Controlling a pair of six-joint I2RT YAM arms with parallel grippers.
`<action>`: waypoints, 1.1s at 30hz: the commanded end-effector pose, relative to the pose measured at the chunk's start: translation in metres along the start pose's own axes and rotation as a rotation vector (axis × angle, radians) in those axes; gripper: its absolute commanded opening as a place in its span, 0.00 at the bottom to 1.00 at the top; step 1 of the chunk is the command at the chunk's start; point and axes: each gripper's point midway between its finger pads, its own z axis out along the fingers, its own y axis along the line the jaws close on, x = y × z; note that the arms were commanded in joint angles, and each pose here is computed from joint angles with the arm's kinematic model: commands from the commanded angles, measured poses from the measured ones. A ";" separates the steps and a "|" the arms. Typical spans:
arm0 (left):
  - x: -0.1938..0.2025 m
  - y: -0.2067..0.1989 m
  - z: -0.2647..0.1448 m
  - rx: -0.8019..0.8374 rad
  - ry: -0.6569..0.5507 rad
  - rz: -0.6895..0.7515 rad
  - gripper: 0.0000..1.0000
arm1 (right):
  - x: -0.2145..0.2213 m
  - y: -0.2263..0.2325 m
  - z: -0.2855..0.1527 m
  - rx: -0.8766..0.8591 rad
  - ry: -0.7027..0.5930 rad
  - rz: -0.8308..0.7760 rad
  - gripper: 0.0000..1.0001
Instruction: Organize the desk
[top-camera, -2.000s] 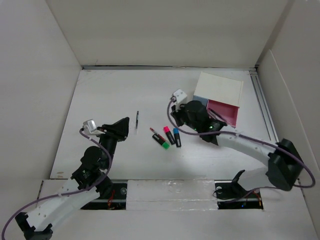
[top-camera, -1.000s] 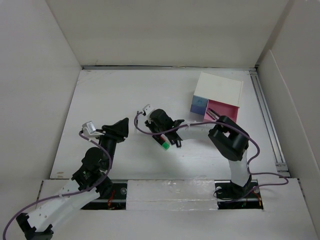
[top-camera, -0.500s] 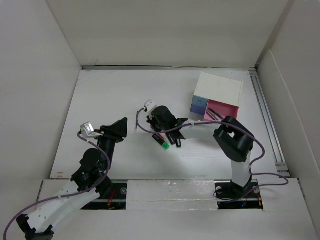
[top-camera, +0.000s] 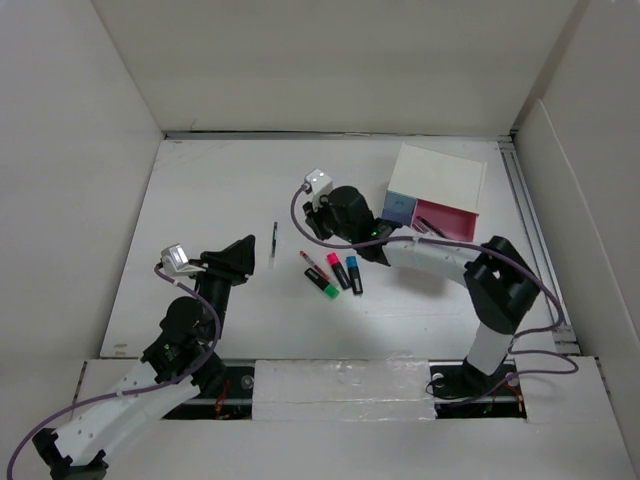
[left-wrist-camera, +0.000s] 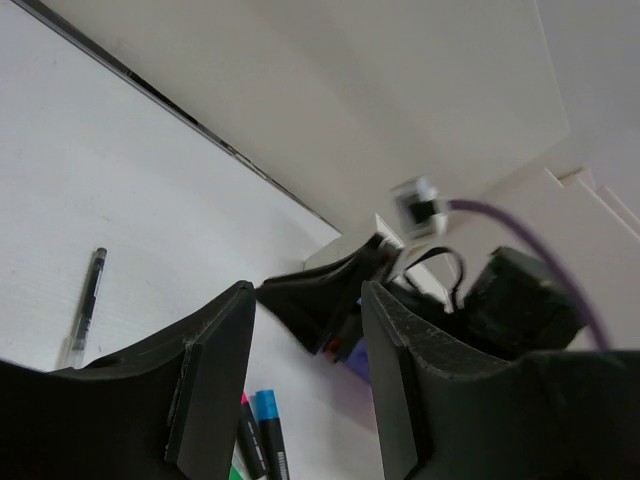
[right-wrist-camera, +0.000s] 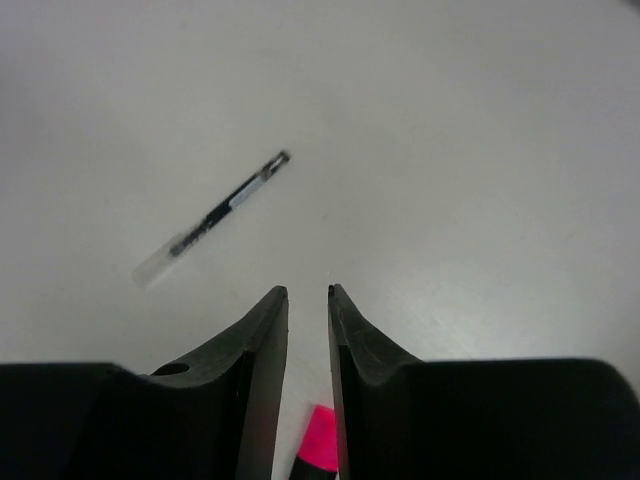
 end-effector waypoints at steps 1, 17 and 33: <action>-0.015 -0.011 0.000 0.028 -0.043 -0.026 0.42 | 0.060 0.033 0.010 -0.082 0.154 -0.019 0.29; -0.015 -0.009 0.000 0.025 -0.047 -0.027 0.43 | 0.144 0.043 0.037 -0.084 0.325 -0.036 0.33; -0.013 -0.009 0.000 0.024 -0.043 -0.021 0.43 | 0.061 0.035 0.029 -0.021 0.138 -0.048 0.03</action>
